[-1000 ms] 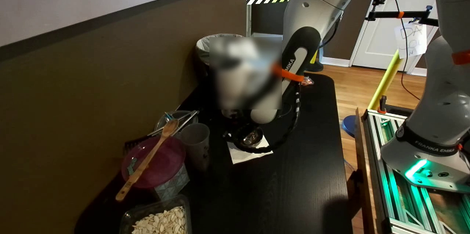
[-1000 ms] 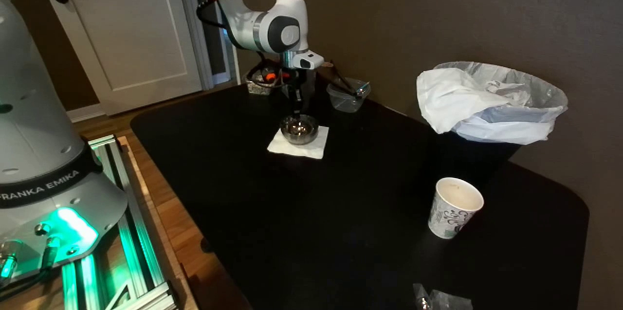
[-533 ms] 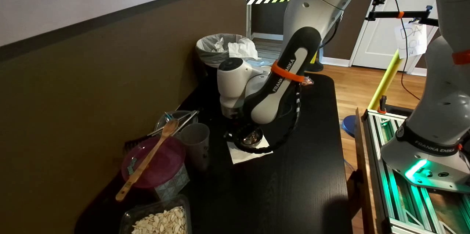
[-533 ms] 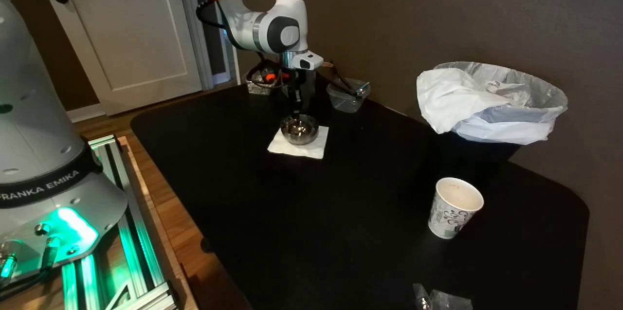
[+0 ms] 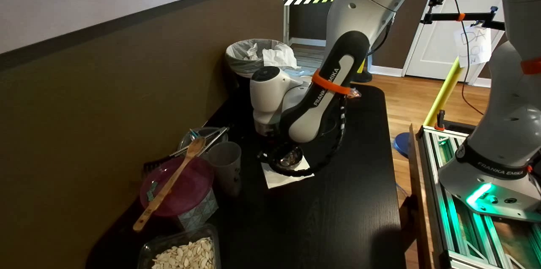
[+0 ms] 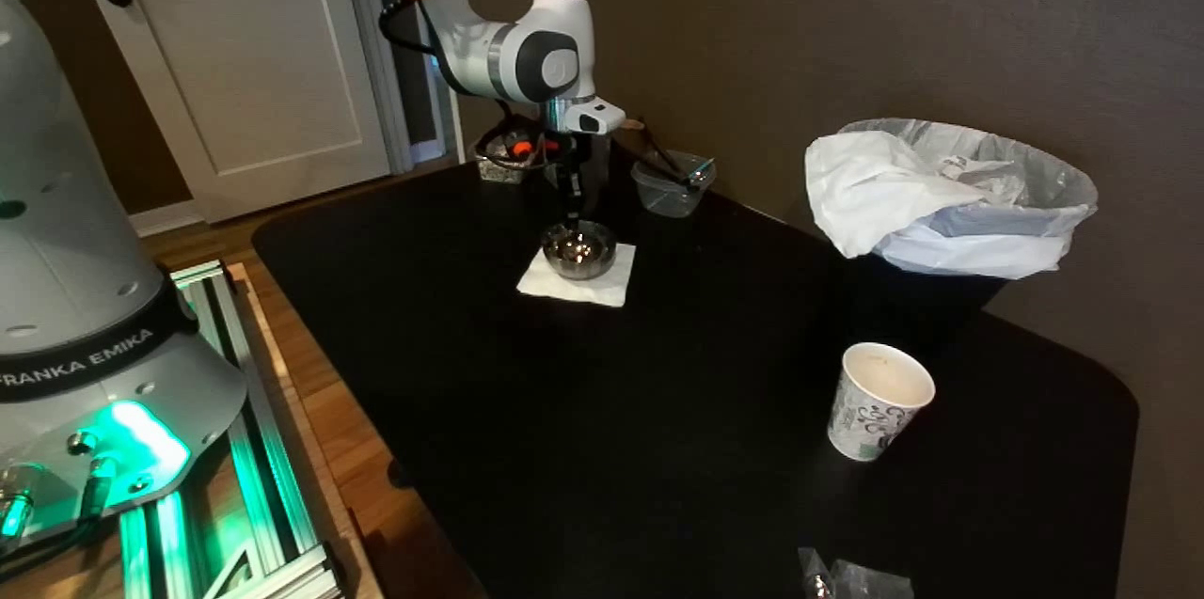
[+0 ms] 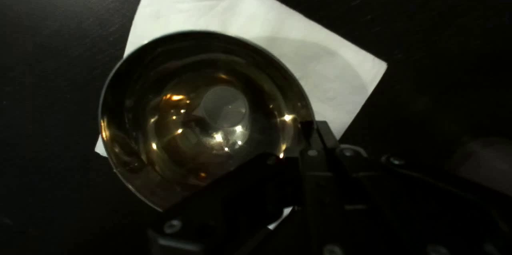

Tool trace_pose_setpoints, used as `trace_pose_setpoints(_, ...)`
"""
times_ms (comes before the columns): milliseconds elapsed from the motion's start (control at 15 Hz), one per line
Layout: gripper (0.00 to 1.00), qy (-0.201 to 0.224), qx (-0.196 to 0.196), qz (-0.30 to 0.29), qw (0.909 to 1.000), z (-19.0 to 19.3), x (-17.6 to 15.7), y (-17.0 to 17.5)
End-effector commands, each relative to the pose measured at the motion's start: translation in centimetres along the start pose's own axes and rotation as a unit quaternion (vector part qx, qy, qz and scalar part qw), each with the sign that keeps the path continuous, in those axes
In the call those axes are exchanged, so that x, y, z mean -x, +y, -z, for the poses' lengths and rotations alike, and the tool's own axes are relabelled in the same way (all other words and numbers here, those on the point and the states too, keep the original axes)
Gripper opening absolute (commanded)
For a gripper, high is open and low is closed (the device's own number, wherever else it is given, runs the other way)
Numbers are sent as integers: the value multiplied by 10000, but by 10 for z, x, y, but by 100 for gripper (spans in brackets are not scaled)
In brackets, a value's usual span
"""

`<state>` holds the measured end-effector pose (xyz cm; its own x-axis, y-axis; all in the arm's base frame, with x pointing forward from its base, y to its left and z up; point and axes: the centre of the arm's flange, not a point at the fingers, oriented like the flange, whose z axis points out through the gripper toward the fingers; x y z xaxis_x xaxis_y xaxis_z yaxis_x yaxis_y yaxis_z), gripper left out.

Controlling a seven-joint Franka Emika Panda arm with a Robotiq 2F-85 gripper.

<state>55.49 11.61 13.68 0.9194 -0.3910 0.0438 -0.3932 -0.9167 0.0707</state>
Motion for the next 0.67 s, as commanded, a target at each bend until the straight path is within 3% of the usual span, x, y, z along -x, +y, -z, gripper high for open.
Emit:
trace_pose_setpoints(0, 1, 51, 111, -93, 9999, 3, 9, -3)
trace_pose_setpoints(600, 1, 260, 367, -112, 9989, 5, 15, -9)
